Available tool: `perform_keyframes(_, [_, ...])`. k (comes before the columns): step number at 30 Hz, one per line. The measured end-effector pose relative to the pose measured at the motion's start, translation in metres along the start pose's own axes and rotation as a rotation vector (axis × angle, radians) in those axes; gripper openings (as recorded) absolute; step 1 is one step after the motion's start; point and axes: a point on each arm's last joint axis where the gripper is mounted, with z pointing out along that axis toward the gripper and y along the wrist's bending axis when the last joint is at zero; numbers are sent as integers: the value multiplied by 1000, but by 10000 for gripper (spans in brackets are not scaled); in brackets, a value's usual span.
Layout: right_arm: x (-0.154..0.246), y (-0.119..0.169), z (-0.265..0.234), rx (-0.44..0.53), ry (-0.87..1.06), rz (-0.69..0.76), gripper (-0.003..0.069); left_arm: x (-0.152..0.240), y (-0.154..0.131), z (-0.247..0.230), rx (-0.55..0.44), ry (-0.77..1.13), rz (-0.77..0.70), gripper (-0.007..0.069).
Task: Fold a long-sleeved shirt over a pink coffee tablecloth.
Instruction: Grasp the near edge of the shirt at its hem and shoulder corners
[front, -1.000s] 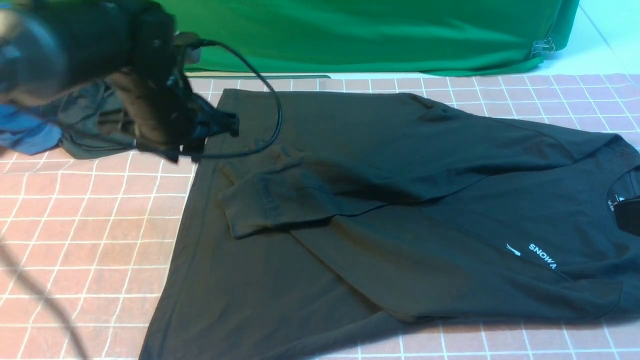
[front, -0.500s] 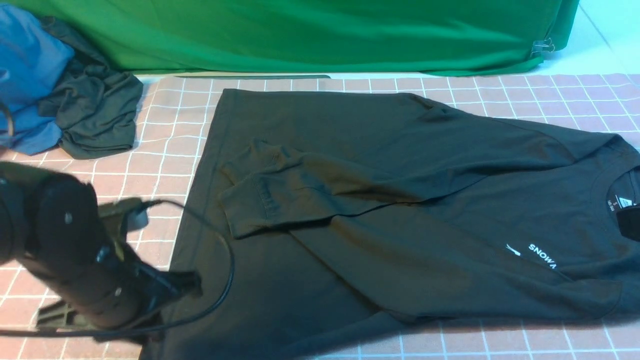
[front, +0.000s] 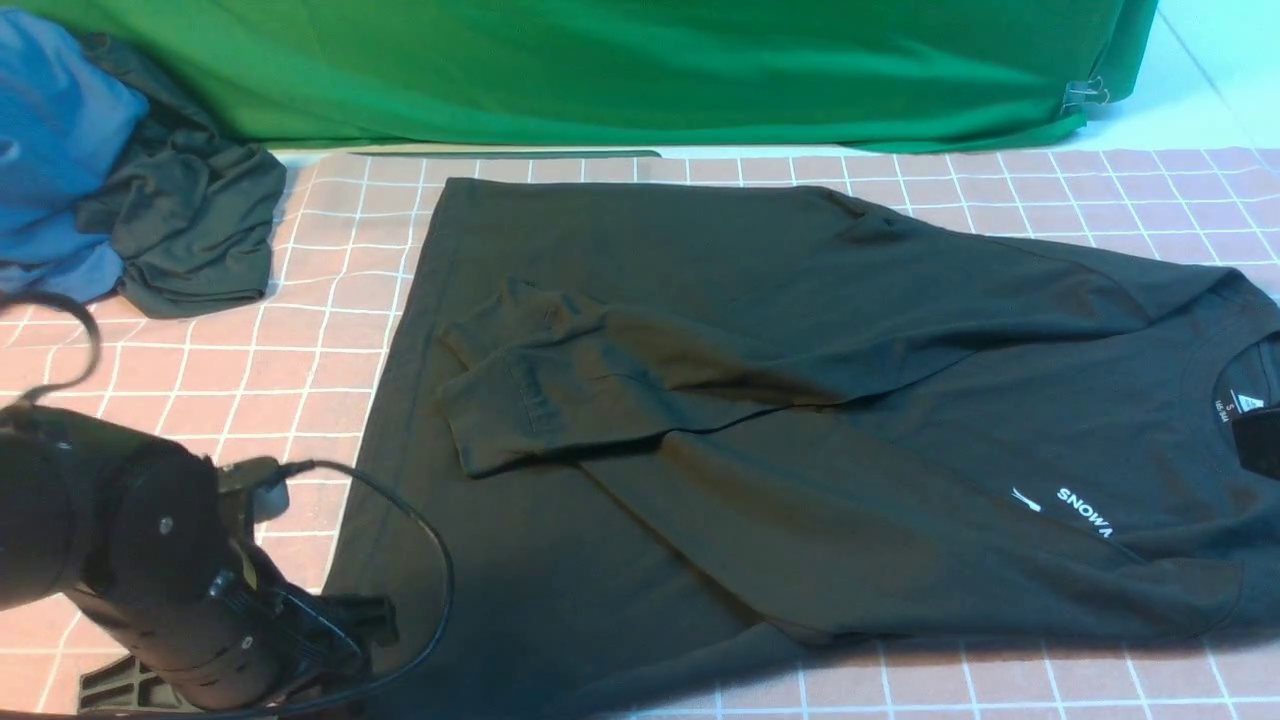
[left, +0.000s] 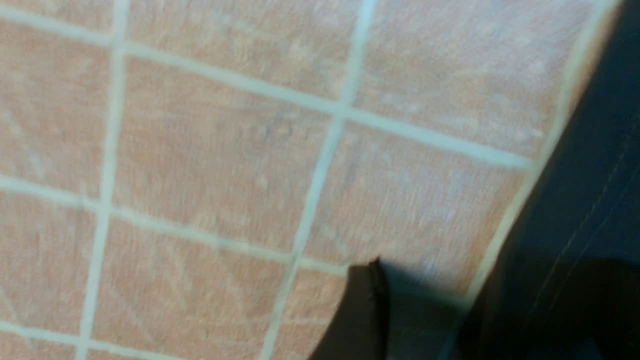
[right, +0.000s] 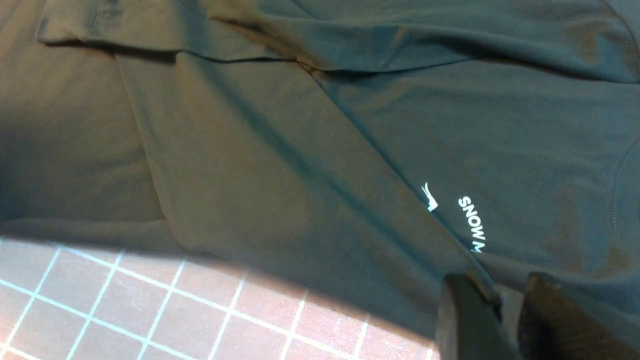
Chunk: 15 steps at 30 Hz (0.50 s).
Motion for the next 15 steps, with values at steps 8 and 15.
perform_keyframes(8, [1, 0, 0, 0, 11, 0, 199, -1, -3, 1, 18, 6, 84, 160])
perform_keyframes(15, [17, -2, 11, 25, 261, 42, 199, 0, -1, -15, 32, -27, 106, 42])
